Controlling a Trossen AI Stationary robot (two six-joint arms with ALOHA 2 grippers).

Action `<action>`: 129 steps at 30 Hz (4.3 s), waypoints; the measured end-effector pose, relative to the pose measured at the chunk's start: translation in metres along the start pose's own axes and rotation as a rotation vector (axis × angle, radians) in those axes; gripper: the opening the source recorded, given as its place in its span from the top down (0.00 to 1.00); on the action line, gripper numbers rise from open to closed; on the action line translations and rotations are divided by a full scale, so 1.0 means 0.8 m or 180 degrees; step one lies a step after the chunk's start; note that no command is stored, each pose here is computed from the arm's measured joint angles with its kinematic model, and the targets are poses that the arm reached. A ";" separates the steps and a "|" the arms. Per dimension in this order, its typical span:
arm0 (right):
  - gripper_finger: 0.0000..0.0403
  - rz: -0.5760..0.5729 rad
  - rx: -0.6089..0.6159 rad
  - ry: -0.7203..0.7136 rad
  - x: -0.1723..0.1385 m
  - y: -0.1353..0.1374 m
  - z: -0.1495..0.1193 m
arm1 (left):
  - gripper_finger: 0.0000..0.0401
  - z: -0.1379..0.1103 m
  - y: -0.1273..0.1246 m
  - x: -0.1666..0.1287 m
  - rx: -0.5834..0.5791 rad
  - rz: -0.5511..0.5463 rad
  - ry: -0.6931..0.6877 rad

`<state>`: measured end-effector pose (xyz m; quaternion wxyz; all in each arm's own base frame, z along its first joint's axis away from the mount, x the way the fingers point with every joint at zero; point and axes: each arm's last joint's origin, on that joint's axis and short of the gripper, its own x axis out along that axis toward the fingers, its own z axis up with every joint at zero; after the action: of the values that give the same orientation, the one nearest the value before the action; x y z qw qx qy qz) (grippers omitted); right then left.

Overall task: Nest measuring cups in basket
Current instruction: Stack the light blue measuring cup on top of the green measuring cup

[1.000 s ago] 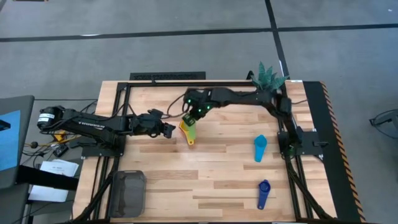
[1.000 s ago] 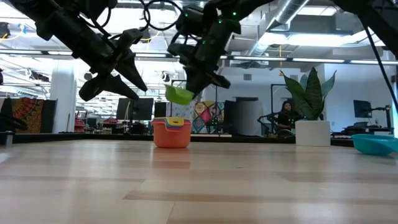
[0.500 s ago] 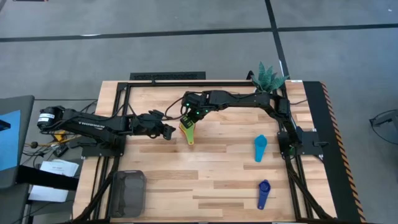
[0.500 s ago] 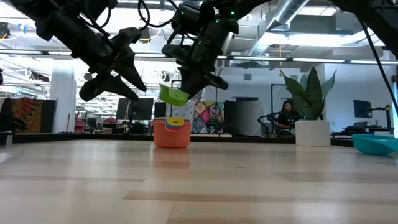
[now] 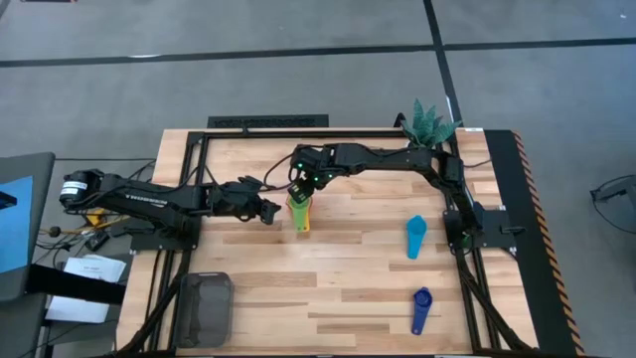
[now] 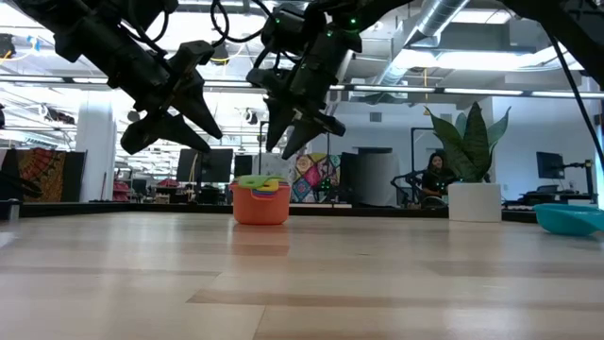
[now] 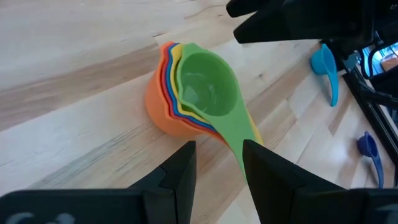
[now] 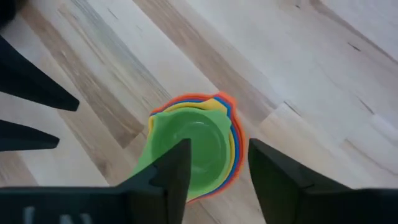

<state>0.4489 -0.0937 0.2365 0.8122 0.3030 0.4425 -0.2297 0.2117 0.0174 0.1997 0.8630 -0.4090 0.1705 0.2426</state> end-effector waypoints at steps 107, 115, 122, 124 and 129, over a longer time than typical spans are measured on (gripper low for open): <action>0.96 -0.0280 0.1645 0.0095 -0.102 -0.128 -0.237 | 0.70 0.044 0.002 0.010 0.0223 -0.0687 -0.0278; 0.96 -0.0142 0.1243 -0.0024 -0.069 -0.105 -0.165 | 0.70 0.043 0.003 0.011 0.0190 -0.0647 -0.0244; 0.97 0.0104 0.0704 -0.0057 -0.036 -0.062 -0.096 | 0.70 0.039 0.007 0.012 0.0059 -0.0544 -0.0133; 0.96 0.0166 0.0551 -0.0091 -0.030 -0.048 -0.077 | 0.70 0.039 0.008 0.012 0.0040 -0.0530 -0.0119; 0.96 0.0340 0.0275 -0.0245 -0.021 -0.020 -0.038 | 0.70 0.039 0.008 0.012 -0.0042 -0.0526 -0.0107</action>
<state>0.4121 -0.0822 0.2332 0.8258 0.3519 0.3839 -0.2164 0.2190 0.0480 0.2098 0.8801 -0.4232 0.1200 0.1784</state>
